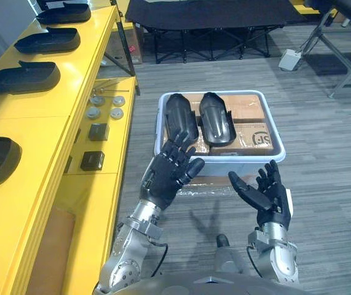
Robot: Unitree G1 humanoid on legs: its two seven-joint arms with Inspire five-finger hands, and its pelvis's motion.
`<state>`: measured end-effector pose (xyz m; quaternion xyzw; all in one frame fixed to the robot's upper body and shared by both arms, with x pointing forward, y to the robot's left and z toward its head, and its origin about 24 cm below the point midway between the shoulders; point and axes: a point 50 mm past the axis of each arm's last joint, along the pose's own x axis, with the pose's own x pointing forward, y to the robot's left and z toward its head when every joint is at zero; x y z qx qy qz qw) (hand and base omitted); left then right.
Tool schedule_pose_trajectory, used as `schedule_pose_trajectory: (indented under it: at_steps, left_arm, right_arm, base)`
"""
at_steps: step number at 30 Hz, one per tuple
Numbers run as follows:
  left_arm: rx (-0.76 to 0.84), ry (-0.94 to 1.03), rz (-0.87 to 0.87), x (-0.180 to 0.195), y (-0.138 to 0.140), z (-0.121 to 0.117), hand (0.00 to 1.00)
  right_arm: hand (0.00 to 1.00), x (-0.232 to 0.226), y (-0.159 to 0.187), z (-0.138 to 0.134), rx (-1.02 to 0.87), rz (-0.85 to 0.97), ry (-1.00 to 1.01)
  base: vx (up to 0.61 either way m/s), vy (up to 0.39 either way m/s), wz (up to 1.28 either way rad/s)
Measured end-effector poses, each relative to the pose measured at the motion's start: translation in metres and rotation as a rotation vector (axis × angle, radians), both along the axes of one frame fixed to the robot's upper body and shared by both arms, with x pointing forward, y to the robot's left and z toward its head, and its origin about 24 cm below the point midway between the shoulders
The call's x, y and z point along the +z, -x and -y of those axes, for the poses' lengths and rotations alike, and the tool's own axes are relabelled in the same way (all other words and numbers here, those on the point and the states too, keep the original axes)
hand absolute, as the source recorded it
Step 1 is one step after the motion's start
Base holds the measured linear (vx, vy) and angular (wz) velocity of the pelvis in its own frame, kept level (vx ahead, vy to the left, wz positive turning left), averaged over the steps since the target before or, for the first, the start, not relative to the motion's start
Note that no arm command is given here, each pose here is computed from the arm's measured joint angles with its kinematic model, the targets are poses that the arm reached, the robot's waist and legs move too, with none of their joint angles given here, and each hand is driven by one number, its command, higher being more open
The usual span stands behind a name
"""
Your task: Walk over and take three plastic housings, then place them on the shelf
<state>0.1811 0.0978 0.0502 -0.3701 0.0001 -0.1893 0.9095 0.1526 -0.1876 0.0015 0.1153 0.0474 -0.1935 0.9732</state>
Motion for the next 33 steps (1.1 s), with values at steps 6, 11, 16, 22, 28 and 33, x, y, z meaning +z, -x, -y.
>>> schedule_pose_trajectory:
  at_steps: [6,11,16,22,28,33]
  left_arm:
    - [0.034,-0.097,-0.043,-0.006,-0.003,-0.019,1.00]
    - [0.073,-0.136,-0.071,-0.008,-0.005,-0.032,1.00]
    - [0.042,-0.134,-0.084,-0.010,-0.003,-0.025,1.00]
    - [0.023,-0.051,-0.212,-0.033,-0.001,-0.006,1.00]
    - [-0.020,-0.026,-0.230,-0.038,0.004,0.006,1.00]
    - [-0.072,-0.047,-0.193,-0.037,0.004,0.003,1.00]
  right_arm:
    - [1.00,-0.001,-0.005,0.007,-0.053,0.004,-0.010]
    - [1.00,-0.010,-0.001,0.004,-0.029,-0.024,-0.044]
    - [1.00,-0.003,-0.003,-0.006,0.027,0.018,-0.065]
    - [1.00,0.012,-0.014,0.011,0.076,0.069,0.033]
    - [1.00,0.016,-0.007,0.044,0.011,0.052,0.131]
    - [1.00,0.007,-0.028,0.049,-0.074,0.017,0.128]
  base:
    - [-0.14,0.111,-0.37]
    - [-0.13,0.060,-0.01]
    - [0.11,-0.233,0.42]
    - [0.13,-0.322,0.34]
    - [0.05,-0.086,0.12]
    - [-0.05,0.126,-0.06]
